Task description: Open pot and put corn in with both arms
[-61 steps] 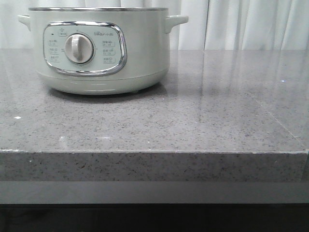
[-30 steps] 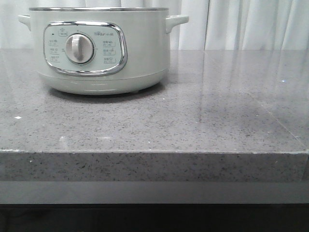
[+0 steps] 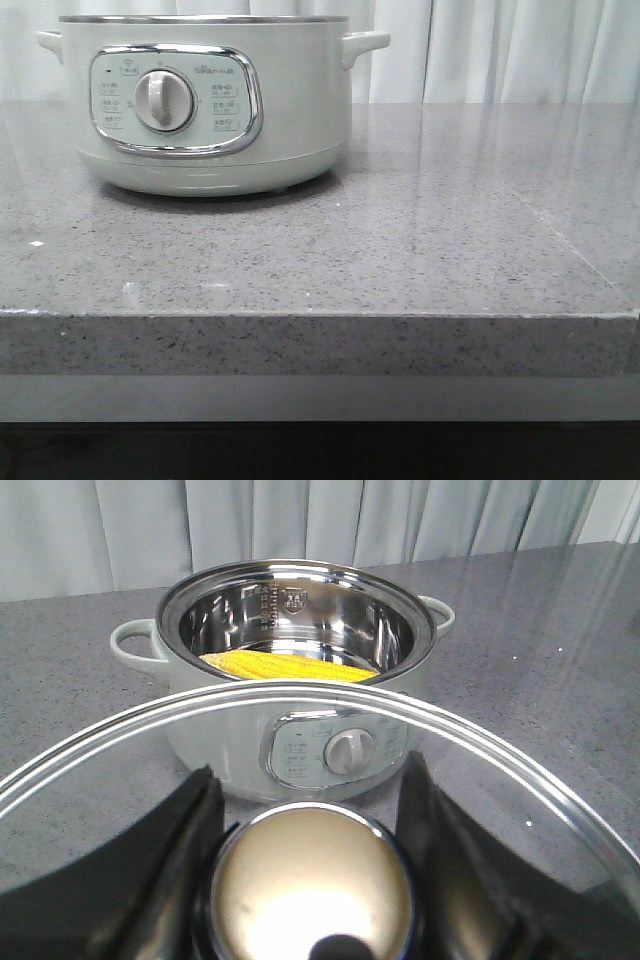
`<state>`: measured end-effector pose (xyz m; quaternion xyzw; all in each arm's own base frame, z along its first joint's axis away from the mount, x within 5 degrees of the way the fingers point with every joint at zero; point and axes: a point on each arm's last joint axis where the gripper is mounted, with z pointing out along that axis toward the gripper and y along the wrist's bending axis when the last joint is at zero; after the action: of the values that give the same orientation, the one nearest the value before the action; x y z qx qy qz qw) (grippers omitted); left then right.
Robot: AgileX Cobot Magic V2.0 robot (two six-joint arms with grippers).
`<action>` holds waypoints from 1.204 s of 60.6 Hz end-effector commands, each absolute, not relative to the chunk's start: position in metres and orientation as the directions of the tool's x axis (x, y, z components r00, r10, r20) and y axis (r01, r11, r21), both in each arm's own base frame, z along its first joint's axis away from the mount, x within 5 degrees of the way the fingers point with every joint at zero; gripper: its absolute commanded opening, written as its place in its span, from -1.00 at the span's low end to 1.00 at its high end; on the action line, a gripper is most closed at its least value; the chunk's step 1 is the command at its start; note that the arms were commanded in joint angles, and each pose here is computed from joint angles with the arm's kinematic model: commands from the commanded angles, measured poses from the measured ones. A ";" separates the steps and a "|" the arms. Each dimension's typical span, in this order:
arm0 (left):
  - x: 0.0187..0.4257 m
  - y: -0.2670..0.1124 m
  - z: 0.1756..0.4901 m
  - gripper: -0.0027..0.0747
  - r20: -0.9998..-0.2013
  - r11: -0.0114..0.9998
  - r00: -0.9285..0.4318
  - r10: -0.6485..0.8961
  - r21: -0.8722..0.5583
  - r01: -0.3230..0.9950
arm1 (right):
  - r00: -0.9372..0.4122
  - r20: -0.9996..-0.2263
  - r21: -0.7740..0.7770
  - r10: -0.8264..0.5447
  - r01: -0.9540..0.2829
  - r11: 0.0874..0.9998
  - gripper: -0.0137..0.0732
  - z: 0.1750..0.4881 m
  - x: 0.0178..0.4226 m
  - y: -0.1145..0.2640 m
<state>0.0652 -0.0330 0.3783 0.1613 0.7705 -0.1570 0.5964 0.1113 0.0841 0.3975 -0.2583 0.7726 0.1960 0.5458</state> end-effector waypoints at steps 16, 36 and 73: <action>0.064 -0.033 0.403 -0.36 -0.997 0.893 -0.080 -0.018 -0.052 0.447 | -0.157 -0.982 0.016 -0.102 -0.611 0.792 0.48 0.400 0.089 0.068; 0.064 -0.033 0.403 -0.36 -0.997 0.893 -0.080 -0.018 -0.052 0.447 | -0.160 -0.982 0.016 -0.105 -0.611 0.791 0.48 0.399 0.089 0.068; 0.091 -0.046 0.430 -0.36 -0.993 0.887 0.042 -0.107 -0.076 0.456 | -0.160 -0.982 0.016 -0.105 -0.611 0.791 0.48 0.399 0.089 0.068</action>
<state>0.0823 -0.0411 0.3974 0.1477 0.7258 -0.1746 0.6488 0.0890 0.0684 0.3844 -0.2548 0.7619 0.2010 0.5606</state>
